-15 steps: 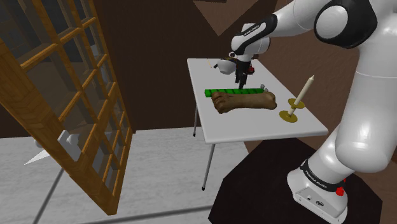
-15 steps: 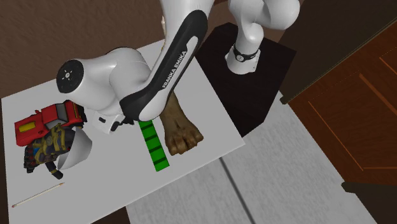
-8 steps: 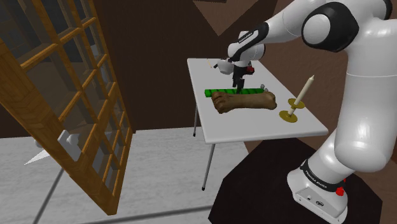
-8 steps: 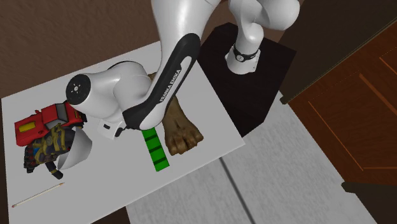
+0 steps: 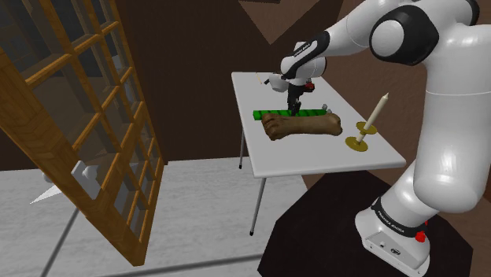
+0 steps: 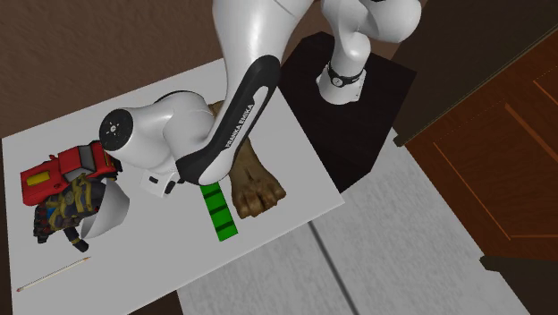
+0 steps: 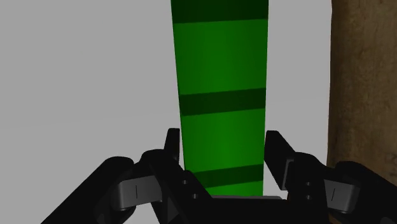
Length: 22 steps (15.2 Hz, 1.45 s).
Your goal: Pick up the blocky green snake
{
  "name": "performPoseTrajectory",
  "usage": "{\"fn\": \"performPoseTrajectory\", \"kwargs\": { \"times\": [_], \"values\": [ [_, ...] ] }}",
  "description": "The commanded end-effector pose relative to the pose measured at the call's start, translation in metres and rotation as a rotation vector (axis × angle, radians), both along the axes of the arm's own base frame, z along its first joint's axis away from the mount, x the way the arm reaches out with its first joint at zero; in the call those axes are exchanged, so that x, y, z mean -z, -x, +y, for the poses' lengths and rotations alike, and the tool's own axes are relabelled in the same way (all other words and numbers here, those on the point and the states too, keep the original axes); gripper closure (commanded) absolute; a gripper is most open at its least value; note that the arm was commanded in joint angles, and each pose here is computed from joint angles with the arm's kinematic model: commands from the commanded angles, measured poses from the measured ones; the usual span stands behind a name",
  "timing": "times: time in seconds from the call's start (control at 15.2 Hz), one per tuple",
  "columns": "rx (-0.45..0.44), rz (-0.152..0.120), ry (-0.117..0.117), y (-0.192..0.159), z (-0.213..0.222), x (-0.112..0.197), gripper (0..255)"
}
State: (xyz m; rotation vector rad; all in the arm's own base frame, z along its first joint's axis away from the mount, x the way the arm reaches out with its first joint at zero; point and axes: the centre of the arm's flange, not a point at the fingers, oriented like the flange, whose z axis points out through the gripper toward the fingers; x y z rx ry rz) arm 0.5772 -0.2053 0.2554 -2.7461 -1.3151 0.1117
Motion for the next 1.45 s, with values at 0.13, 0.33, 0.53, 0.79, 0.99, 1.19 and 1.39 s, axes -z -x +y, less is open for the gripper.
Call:
{"fn": "performPoseTrajectory", "kwargs": {
  "times": [0.13,0.33,0.53,0.79,0.99,1.19,1.39],
  "values": [
    [0.001,0.001,0.000,0.000,0.000,0.001,255],
    [0.001,0.001,0.000,0.000,0.000,-0.004,255],
    [0.001,0.001,0.000,0.000,0.000,-0.020,255],
    [0.001,0.001,0.000,0.000,0.000,-0.041,255],
    [0.001,0.001,0.000,0.000,0.000,-0.057,255],
    [0.001,0.001,0.000,0.000,0.000,-0.072,255],
    [0.001,0.001,0.000,0.000,0.000,-0.078,255]
  ]
}}
